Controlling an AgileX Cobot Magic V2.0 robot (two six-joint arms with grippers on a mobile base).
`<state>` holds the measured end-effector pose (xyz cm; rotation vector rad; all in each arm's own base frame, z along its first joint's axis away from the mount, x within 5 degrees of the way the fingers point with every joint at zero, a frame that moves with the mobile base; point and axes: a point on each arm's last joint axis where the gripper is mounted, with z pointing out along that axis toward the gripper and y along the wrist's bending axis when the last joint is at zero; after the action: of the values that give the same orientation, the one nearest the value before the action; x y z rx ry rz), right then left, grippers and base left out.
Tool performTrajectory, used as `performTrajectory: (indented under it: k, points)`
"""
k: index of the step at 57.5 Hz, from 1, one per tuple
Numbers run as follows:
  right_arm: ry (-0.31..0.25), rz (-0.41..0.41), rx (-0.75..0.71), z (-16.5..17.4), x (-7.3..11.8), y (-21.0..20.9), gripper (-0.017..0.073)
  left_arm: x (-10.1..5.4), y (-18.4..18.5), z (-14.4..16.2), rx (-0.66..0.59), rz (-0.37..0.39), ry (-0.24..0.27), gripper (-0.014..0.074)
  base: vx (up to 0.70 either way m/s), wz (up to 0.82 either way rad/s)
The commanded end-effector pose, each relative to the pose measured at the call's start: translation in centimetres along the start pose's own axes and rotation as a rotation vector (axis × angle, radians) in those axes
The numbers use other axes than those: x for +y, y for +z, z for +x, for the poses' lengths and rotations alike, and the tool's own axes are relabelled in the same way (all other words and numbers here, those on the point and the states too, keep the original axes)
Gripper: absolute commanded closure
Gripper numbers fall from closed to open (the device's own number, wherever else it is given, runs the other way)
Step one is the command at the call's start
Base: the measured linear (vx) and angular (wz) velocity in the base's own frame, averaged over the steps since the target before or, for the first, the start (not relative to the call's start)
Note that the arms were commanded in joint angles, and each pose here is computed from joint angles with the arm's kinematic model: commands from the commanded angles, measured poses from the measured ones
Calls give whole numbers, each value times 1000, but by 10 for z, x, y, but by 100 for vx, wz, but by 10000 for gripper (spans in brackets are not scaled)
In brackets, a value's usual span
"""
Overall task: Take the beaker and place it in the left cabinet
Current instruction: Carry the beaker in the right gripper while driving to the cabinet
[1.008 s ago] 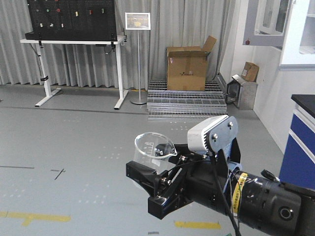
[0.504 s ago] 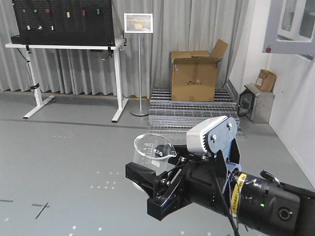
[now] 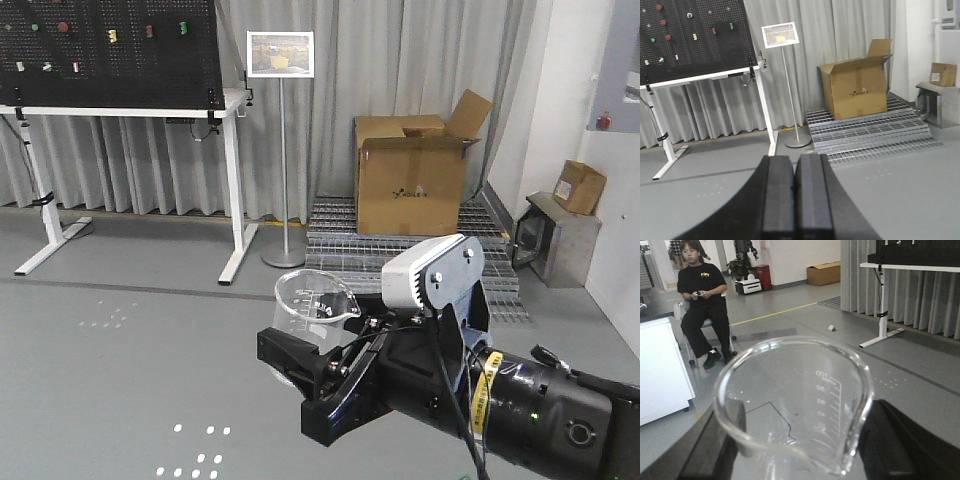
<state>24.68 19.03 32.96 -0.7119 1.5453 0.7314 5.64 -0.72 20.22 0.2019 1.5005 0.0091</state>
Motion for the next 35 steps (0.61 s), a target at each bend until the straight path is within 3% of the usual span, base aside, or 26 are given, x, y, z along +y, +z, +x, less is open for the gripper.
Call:
performTrajectory:
  k: [1,35]
  points:
    - [-8,-32,-105,-24,5,-8,531,0,-1,-3,-86,-8,-6,592,74,-1]
    - [-8,-31,-104,-24,5,-8,531,0,-1,-3,-86,-8,-6,592,73,-1]
